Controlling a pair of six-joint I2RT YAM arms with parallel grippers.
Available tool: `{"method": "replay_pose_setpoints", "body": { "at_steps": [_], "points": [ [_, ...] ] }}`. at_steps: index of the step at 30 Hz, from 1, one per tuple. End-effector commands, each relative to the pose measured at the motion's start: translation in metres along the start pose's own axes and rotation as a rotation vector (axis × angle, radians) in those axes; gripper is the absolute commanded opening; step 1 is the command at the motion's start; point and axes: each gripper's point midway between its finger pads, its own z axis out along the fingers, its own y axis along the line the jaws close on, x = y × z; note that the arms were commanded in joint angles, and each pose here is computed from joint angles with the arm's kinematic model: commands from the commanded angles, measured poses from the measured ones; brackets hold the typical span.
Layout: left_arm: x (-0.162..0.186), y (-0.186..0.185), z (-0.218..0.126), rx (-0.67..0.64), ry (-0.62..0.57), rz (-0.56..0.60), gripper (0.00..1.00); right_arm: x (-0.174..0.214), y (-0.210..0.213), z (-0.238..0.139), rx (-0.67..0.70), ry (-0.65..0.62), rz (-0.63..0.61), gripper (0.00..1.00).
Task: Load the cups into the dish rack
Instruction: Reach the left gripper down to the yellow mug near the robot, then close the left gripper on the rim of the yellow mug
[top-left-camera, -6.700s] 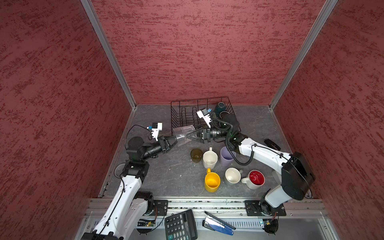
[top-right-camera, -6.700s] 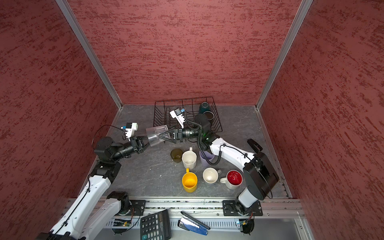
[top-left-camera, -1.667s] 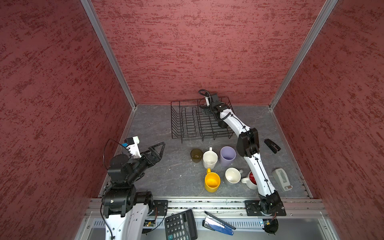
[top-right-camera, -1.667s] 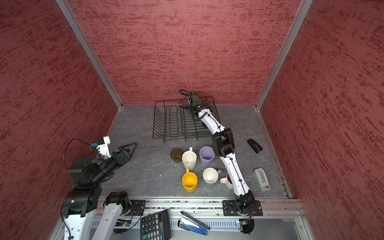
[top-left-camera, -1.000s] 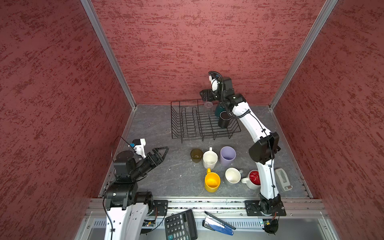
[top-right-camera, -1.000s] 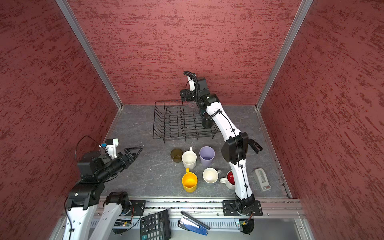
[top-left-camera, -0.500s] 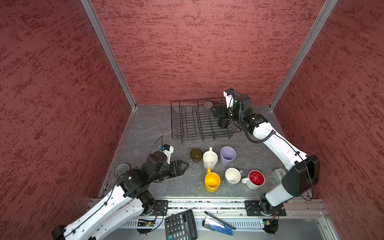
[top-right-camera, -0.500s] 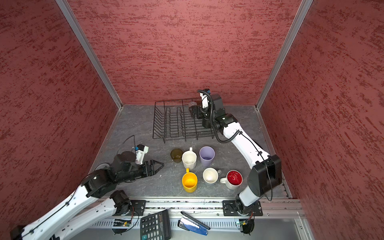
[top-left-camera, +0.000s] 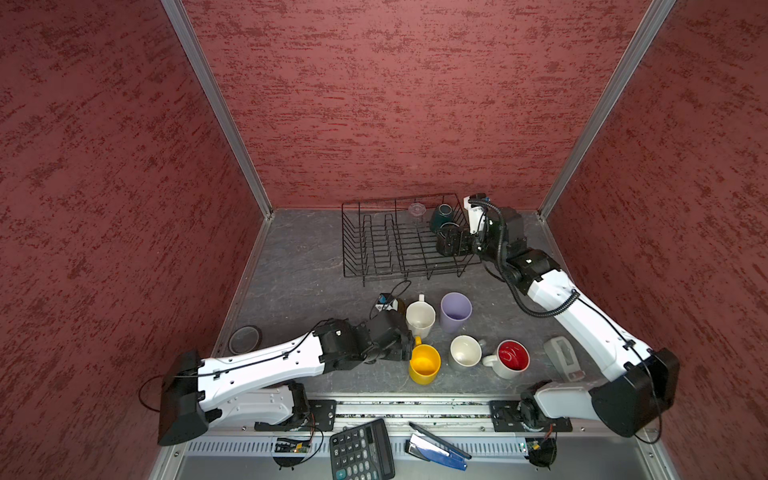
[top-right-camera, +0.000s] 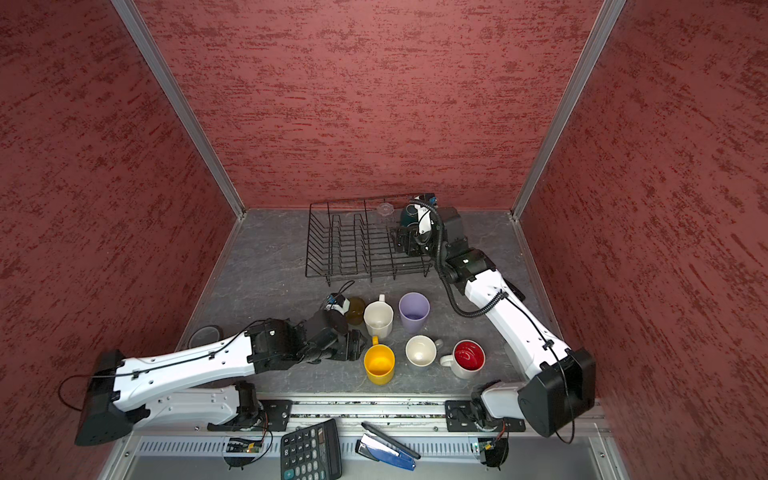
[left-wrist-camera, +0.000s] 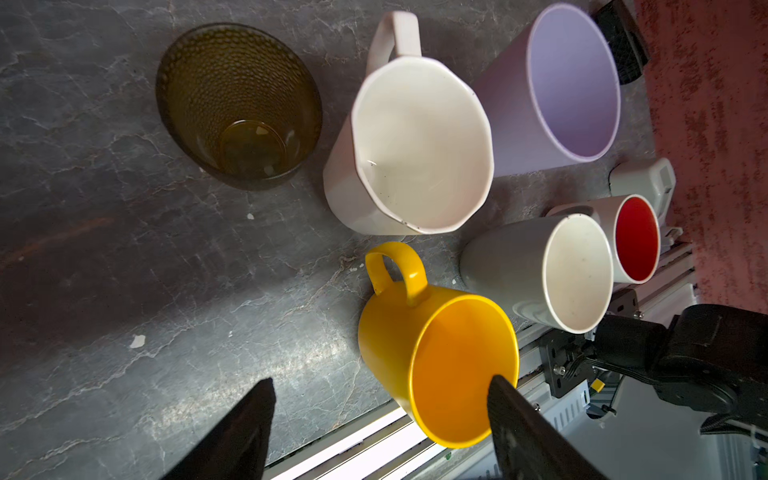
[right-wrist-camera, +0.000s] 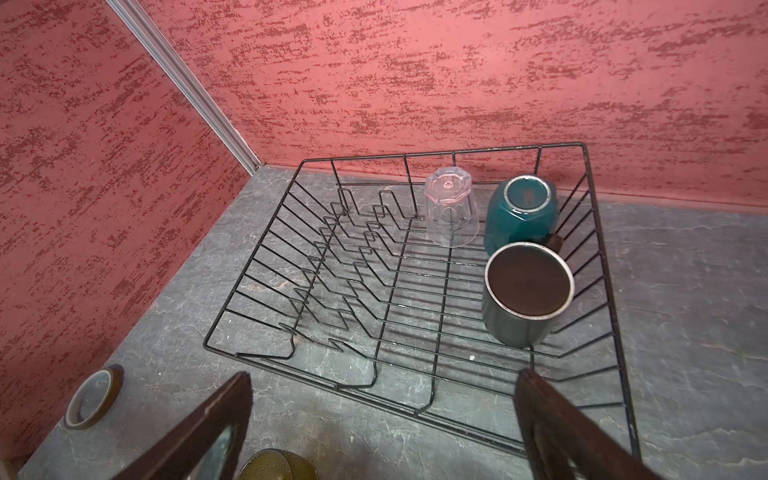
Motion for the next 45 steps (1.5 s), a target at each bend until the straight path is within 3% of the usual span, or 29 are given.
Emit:
{"method": "replay_pose_setpoints", "body": {
  "at_steps": [1, 10, 30, 33, 39, 45],
  "points": [
    [-0.001, -0.010, 0.005, -0.015, -0.015, 0.003, 0.81, 0.001, -0.005, -0.010, 0.036, -0.010, -0.010, 0.99],
    [0.013, -0.011, 0.023, -0.117, 0.033, 0.060, 0.78, 0.008, -0.008, -0.015, 0.043, -0.014, -0.014, 0.99],
    [0.033, -0.006, 0.057, -0.263, 0.162, 0.143, 0.59, 0.021, -0.007, -0.012, 0.021, 0.005, -0.024, 0.99],
    [0.036, -0.006, 0.062, -0.271, 0.176, 0.145, 0.55, 0.021, -0.007, -0.014, 0.021, 0.002, -0.028, 0.99],
    [0.040, -0.008, 0.070, -0.257, 0.201, 0.134, 0.30, 0.023, -0.007, -0.014, 0.016, 0.005, -0.026, 0.99],
    [0.041, -0.007, 0.067, -0.256, 0.214, 0.129, 0.20, 0.024, -0.008, -0.013, 0.015, 0.003, -0.025, 0.99]
  ]
}}
